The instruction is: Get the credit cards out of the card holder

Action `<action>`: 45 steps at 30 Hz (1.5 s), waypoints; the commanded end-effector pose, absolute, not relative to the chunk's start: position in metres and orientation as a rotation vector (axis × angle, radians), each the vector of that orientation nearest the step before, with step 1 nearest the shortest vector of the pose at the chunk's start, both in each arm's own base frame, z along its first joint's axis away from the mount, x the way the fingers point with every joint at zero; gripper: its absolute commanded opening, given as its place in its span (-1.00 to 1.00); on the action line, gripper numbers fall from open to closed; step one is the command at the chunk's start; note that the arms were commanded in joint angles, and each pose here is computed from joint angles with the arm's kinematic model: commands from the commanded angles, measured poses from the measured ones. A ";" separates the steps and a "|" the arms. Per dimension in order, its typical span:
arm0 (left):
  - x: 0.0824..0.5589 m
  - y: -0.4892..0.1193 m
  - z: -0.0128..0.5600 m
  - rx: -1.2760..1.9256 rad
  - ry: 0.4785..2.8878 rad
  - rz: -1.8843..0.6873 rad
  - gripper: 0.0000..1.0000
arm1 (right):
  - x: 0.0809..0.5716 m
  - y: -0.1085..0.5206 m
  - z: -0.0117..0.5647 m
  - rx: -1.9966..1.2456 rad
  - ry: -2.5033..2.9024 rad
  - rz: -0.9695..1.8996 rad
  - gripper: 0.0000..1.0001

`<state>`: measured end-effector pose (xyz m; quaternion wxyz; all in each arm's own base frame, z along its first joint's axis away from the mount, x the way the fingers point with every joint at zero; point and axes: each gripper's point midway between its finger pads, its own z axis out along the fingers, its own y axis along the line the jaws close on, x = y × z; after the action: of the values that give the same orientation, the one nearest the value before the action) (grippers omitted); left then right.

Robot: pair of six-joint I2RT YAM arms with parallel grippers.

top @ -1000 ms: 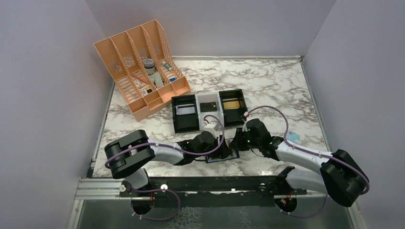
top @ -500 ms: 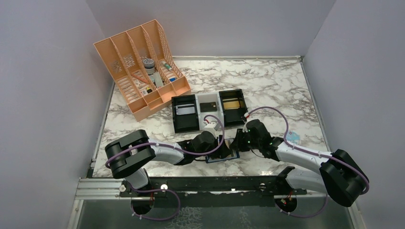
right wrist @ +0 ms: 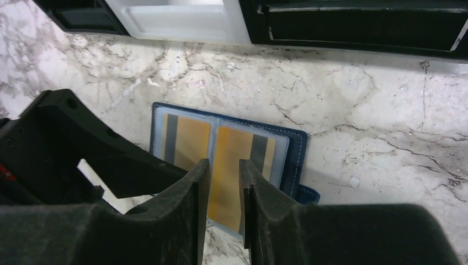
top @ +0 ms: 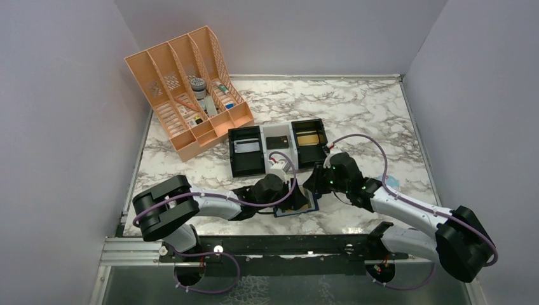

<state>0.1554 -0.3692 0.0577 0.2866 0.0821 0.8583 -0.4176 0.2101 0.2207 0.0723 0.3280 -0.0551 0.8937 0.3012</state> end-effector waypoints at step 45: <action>0.167 -0.349 0.042 0.013 2.307 -1.036 -0.21 | 0.162 0.209 0.000 -0.069 2.582 0.839 -0.48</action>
<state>0.1608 -0.3524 0.0400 0.2875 0.0262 0.8734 -0.3921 0.1814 0.2266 0.0253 0.2510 -0.0351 0.9062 0.3384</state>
